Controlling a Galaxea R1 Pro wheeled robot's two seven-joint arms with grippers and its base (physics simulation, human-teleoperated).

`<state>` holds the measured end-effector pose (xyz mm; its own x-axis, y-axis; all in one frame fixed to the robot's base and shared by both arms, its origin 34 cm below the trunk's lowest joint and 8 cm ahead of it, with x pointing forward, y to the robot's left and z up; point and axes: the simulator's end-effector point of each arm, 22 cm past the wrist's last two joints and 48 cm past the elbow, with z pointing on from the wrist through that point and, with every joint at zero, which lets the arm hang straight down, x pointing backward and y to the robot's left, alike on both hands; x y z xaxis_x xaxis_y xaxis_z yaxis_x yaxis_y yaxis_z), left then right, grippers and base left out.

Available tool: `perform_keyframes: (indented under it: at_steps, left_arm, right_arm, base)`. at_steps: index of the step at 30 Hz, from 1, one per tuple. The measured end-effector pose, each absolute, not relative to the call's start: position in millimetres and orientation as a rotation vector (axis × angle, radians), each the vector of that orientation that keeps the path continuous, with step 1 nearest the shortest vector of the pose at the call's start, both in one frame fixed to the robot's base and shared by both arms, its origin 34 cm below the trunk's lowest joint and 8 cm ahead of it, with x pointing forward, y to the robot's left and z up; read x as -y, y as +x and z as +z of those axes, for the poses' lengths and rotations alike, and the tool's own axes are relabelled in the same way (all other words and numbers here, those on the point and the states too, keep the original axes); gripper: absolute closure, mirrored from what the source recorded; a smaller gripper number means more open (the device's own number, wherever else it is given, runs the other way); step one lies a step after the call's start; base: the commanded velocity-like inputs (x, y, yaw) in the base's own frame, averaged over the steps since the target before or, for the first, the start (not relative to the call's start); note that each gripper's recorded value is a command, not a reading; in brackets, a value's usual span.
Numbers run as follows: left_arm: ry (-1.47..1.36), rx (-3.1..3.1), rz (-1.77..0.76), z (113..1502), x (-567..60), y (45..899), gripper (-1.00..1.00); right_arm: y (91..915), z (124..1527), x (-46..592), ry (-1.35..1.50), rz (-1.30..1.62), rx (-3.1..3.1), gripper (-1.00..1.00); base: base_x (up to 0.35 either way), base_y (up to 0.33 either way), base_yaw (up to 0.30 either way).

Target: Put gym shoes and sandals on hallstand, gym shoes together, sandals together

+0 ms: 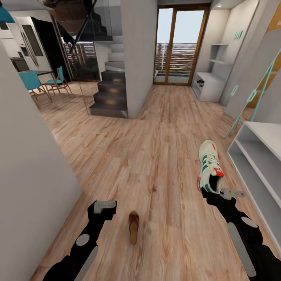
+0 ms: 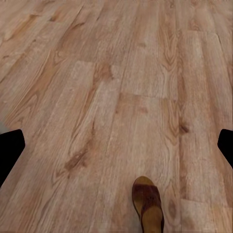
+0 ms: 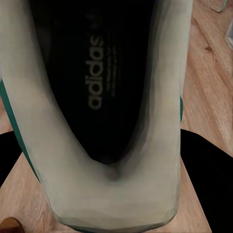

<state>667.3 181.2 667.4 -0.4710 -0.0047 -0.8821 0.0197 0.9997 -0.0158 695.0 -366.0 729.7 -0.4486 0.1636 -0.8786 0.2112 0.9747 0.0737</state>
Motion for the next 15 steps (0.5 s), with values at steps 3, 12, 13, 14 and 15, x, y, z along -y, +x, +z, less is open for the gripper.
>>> perform_keyframes:
  at_steps: [3, 12, 13, 14, 15]
  left_arm:
    - [0.011, -2.061, -0.029, 667.5, -180.9, 667.2, -1.0]
    - [0.011, -2.061, -0.028, 667.2, -180.9, 667.3, -1.0]
    - [0.011, -2.061, -0.029, 667.1, -180.9, 667.3, -1.0]
    - [0.011, -2.061, -0.029, 667.1, -180.8, 667.3, -1.0]
    - [0.011, -2.061, -0.029, 667.1, -180.8, 667.3, -1.0]
  right_arm:
    - [695.1, 729.9, 366.0, 0.265, -0.056, -2.045, 1.0]
    - [695.2, 729.6, 366.0, 0.265, -0.056, -2.045, 1.0]
    - [695.3, 729.6, 366.0, 0.265, -0.056, -2.045, 1.0]
    - [695.4, 729.8, 366.0, 0.265, -0.056, -2.045, 1.0]
    - [695.5, 729.8, 366.0, 0.265, -0.056, -2.045, 1.0]
  base:
    - [0.283, 0.0, 0.0]
    - [0.195, 0.0, 0.0]
    - [0.042, 0.0, 0.0]
    - [0.033, 0.0, 0.0]
    - [0.017, 0.0, 0.0]
